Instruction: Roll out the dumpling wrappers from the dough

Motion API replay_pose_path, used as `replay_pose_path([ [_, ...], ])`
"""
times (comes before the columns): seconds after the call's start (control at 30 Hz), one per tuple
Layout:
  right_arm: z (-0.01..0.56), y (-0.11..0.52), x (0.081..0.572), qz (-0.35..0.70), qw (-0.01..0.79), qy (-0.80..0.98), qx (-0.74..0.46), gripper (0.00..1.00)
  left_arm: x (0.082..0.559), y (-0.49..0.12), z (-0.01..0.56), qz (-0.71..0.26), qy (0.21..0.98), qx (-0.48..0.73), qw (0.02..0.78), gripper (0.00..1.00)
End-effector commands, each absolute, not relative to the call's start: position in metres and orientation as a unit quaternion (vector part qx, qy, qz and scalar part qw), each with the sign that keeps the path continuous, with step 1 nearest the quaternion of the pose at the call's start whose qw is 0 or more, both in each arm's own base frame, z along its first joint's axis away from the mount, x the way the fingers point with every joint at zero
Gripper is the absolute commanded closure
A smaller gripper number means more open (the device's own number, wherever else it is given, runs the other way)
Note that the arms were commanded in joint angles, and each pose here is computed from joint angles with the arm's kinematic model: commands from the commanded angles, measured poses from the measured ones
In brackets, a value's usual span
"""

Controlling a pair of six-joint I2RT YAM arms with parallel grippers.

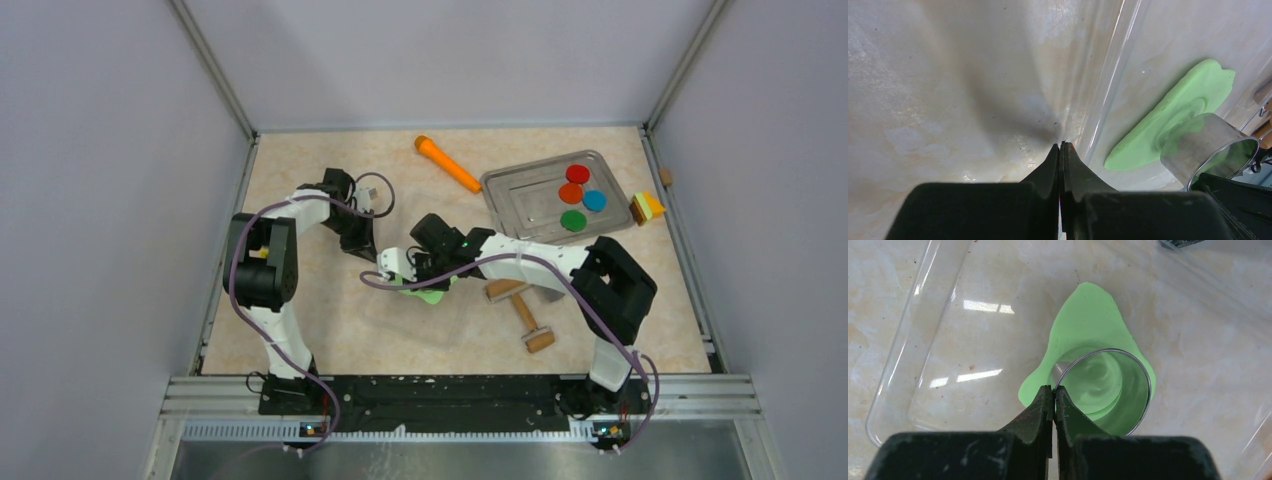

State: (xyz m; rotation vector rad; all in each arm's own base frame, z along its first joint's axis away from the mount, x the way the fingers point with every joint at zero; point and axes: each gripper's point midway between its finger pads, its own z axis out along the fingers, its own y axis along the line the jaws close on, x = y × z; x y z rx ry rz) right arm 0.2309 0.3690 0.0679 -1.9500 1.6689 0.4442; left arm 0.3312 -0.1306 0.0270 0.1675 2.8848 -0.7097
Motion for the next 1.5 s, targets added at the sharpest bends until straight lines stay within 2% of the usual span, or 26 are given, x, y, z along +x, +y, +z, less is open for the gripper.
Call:
replay_pose_path([
  [0.0, 0.063, 0.374, 0.237, 0.166, 0.279, 0.610, -0.723, 1.00, 0.334, -0.136, 0.038, -0.250, 0.961, 0.065, 0.097, 1.00],
  [0.53, 0.051, 0.361, 0.234, 0.155, 0.259, 0.618, -0.726, 1.00, 0.334, -0.136, 0.037, -0.250, 0.961, 0.063, 0.096, 1.00],
  [1.1, 0.039, 0.356, 0.242, 0.182, 0.252, 0.665, -0.679, 1.00, 0.331, -0.136, 0.038, -0.250, 0.961, 0.065, 0.094, 1.00],
  [1.2, 0.067, 0.363, 0.246, 0.188, 0.268, 0.664, -0.673, 0.82, 0.331, -0.137, 0.040, -0.256, 0.960, 0.067, 0.094, 1.00],
  [1.47, 0.146, 0.367, 0.255, 0.226, 0.318, 0.654, -0.648, 0.59, 0.334, -0.144, 0.054, -0.275, 0.953, 0.067, 0.110, 0.99],
])
